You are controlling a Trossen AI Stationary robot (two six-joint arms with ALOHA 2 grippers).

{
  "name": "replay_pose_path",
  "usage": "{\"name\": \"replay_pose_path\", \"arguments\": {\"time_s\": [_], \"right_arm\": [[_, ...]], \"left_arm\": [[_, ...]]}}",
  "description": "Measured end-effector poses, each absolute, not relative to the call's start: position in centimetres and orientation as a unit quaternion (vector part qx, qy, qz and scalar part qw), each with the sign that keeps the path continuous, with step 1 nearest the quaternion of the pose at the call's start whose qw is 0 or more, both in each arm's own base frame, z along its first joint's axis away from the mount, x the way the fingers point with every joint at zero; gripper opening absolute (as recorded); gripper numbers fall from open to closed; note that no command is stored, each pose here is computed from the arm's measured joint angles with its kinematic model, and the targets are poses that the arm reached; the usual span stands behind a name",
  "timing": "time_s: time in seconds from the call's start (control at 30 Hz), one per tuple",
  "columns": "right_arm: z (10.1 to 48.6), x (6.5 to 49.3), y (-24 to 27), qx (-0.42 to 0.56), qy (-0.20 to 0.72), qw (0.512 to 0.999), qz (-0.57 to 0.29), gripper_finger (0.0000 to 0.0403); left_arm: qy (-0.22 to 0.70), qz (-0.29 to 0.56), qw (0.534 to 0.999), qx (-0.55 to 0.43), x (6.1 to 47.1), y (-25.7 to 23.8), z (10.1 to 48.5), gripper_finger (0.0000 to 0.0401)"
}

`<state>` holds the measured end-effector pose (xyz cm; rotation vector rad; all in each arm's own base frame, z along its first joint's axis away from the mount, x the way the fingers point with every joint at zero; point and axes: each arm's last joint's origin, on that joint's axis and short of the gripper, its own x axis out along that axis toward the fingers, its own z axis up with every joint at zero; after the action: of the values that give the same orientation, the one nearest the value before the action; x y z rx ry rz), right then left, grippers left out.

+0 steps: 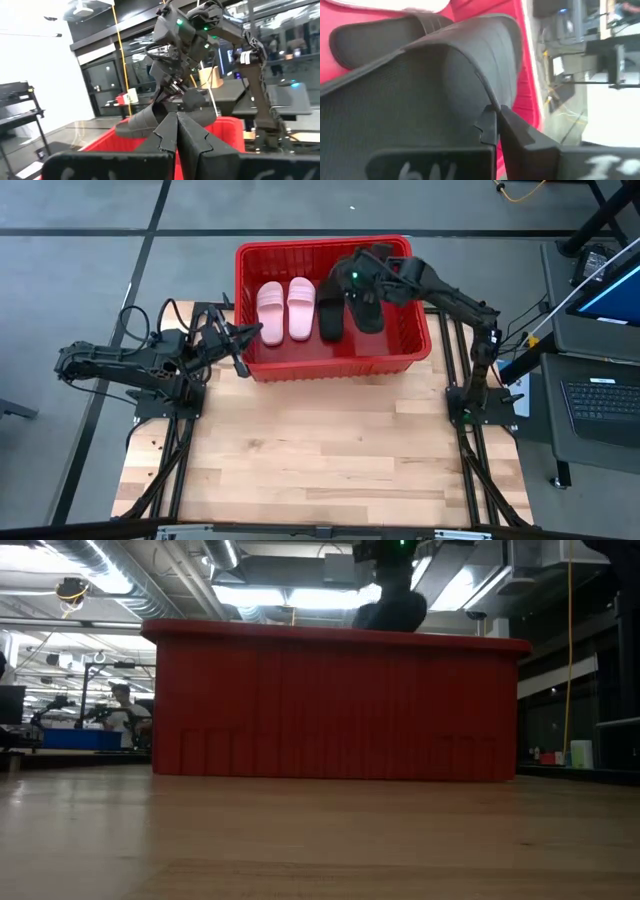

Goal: Pick and place slides into bin
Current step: Put the black slide into the red bin

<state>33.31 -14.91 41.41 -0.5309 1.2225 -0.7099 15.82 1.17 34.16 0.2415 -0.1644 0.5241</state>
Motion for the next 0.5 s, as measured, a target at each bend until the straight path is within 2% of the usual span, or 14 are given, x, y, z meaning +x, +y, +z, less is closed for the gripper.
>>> {"name": "replay_pose_path", "arguments": {"time_s": [0.27,0.5], "right_arm": [[39.9,33.0,-18.9,-0.198,0.535,0.765,-0.299,0.0008],[35.8,32.4,-21.7,-0.174,0.579,0.737,-0.304,0.0008]], "left_arm": [[-0.051,0.3,0.943,0.136,15.8,1.4,33.8,0.0002],[-0.037,0.325,0.935,0.135,16.0,1.5,33.6,0.0002]]}}
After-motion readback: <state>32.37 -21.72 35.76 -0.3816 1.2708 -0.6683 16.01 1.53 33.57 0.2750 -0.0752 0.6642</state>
